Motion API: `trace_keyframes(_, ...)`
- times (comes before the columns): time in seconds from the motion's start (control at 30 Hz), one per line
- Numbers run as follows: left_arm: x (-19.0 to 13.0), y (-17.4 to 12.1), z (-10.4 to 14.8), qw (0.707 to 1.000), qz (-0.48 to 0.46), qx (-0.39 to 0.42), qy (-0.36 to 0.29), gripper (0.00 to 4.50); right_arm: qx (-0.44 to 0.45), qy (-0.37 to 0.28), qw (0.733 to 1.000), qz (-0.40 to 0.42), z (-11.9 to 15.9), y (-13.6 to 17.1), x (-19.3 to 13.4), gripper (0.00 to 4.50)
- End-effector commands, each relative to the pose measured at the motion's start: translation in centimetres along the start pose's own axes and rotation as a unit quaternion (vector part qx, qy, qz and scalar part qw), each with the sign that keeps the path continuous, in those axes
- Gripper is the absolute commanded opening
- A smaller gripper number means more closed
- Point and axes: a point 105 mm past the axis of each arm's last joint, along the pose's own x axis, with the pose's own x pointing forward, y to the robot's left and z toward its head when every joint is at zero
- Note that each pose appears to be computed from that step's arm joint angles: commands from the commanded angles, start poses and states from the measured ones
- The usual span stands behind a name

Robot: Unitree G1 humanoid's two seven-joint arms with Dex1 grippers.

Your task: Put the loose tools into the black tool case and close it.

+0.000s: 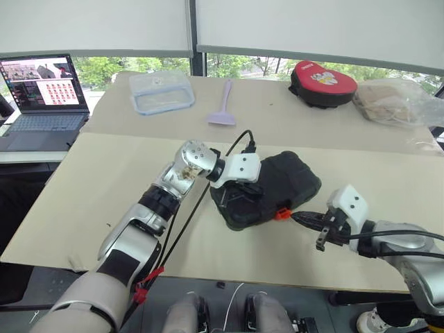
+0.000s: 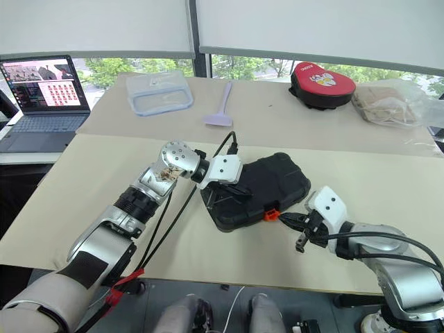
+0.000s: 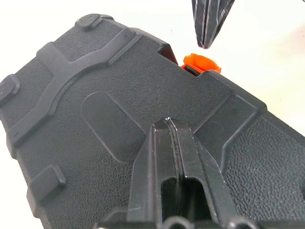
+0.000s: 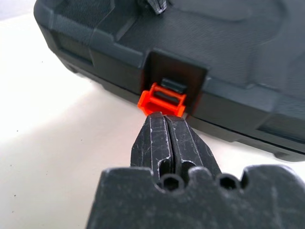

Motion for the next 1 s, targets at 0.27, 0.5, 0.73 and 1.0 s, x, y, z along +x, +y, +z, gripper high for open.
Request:
trace_keyframes(0.27, 0.9, -0.4, -1.0, 0.999, -0.018, -0.005, 0.028, 0.02, 0.02, 0.012, 1.0, -0.008, -2.2, 0.6, 2.0, 0.0)
trace_keyframes(0.5, 1.0, -0.5, -1.1, 0.999, -0.022, 0.003, 0.033, 0.02, 0.002, -0.031, 0.999, -0.025, -0.1, -0.5, 3.9, 0.0)
trace_keyframes(0.73, 1.5, -0.8, -1.6, 0.999, -0.026, 0.005, 0.036, 0.02, -0.014, -0.072, 0.997, -0.029, 2.7, -0.9, 2.8, 0.0)
trace_keyframes(1.0, 1.7, -0.9, -1.6, 0.999, -0.027, 0.005, 0.035, 0.02, -0.014, -0.066, 0.997, -0.023, 2.6, -0.7, 3.0, 0.0)
